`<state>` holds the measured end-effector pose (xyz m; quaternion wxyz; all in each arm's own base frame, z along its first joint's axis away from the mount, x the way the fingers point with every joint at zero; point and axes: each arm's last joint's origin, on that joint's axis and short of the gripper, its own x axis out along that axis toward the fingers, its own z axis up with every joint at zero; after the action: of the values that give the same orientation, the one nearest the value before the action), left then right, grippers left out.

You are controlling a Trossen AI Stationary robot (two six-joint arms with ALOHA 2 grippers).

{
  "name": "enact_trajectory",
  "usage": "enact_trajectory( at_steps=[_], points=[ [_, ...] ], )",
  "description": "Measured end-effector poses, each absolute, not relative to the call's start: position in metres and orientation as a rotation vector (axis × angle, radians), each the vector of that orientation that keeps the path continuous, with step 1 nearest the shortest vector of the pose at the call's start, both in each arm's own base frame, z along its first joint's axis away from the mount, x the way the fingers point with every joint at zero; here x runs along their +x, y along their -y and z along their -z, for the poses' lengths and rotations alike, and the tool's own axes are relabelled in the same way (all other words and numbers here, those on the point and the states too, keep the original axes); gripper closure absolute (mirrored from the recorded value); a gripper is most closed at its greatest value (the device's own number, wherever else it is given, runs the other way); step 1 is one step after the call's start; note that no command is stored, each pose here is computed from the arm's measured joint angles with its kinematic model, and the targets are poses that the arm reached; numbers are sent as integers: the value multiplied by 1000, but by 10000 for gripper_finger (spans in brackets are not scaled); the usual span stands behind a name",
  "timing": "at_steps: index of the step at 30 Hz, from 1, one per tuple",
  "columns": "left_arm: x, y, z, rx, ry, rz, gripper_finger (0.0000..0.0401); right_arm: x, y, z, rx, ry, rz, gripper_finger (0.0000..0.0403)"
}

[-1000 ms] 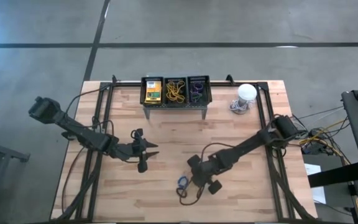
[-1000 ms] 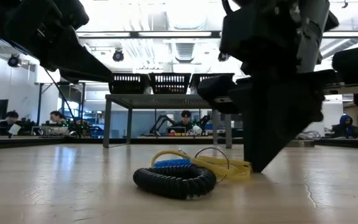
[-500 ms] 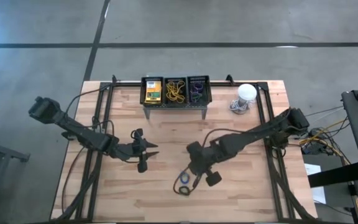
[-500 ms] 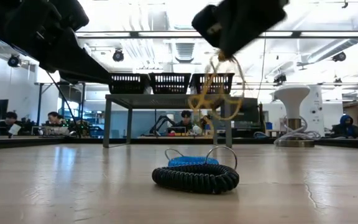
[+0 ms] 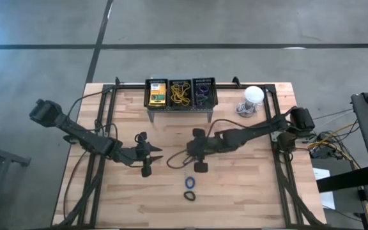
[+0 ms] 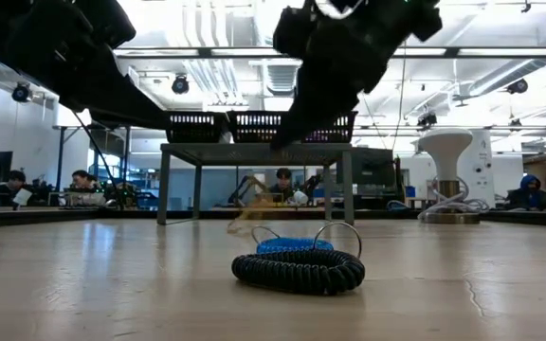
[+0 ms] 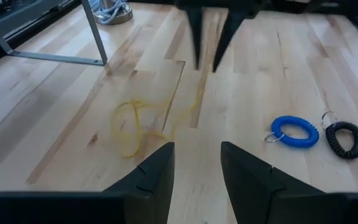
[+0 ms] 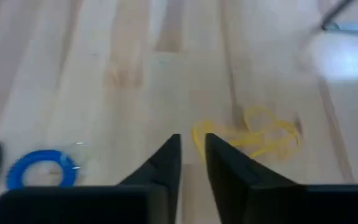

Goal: Pick & Place Office Desk Supplies
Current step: Put the yellow rubber band into the middle black bin

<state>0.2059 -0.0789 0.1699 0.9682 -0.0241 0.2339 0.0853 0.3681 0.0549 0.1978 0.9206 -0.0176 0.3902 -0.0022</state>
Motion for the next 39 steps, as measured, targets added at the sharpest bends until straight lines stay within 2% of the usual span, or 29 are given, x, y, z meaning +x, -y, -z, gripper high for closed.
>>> enact_trajectory(
  at_steps=[8,11,15,22,24,29,33,39],
  points=[
    [206,79,-170,-48,-474,-173,268,356,-43,-167,-27,-839,32,231],
    [206,79,-170,-48,-474,-173,268,357,-36,-159,1,-785,90,213],
    [206,78,-170,-48,-472,-176,268,360,-20,-135,15,-786,200,212],
    [206,78,-171,-50,-460,-188,268,373,4,-110,74,-856,262,240],
    [206,78,-171,-49,-462,-188,268,375,4,-109,63,-867,264,269],
    [206,78,-170,-47,-464,-188,268,373,3,-116,42,-951,261,377],
    [206,78,-170,-44,-466,-188,268,372,2,-134,27,-971,268,392],
    [206,78,-169,-38,-478,-189,268,376,-13,-197,-10,-854,195,394]
  ],
)
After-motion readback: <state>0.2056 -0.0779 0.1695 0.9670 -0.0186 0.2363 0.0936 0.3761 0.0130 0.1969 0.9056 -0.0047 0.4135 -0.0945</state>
